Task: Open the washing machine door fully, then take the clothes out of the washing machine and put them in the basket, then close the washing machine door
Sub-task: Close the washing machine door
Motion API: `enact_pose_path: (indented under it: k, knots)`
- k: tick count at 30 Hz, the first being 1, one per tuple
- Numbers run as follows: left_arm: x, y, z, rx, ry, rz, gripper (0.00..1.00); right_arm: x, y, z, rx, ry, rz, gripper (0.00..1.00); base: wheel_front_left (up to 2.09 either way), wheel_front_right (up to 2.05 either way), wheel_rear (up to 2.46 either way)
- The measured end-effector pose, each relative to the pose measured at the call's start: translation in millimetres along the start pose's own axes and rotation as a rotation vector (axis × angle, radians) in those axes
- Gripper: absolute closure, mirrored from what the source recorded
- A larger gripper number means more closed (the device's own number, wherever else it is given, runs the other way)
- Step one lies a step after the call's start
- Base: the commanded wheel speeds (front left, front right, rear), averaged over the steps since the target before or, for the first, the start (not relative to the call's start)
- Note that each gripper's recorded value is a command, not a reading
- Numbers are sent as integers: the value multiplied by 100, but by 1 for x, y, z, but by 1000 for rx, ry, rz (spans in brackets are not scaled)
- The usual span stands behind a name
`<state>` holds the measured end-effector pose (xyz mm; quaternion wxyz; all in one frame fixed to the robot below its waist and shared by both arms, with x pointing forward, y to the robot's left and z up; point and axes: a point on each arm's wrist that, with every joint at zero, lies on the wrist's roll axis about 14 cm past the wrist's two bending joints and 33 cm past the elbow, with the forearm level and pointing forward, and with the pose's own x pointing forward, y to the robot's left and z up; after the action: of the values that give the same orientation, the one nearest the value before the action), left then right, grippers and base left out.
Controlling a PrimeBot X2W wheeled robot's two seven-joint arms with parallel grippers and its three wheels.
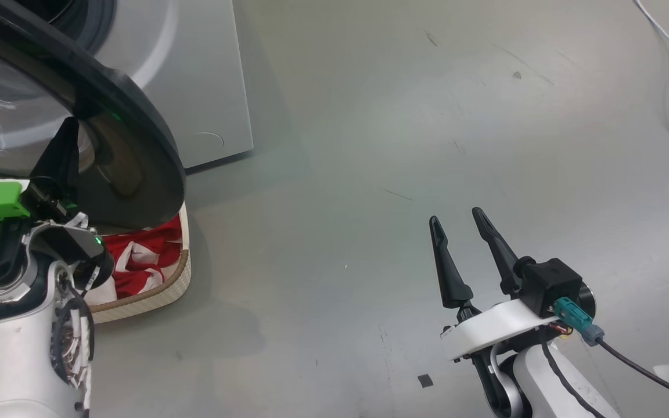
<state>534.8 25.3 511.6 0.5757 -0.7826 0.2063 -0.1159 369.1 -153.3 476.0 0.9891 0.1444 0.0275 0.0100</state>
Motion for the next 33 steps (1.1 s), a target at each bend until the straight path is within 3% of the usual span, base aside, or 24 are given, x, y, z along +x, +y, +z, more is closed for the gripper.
enact_pose_path:
  k: [15, 26, 33]
  knots:
    - [-9, 5, -3, 69, 2, 33, 100, 8, 0, 7, 3, -27, 0, 0, 0, 0, 0]
    - [-57, 28, -1, 432, 68, 116, 100, 19, 10, 18, -20, -57, 65, 0, 0, 0, 0]
    - [-94, 22, 15, 639, 33, 105, 100, 25, 29, 23, -27, -73, 133, 0, 0, 0, 0]
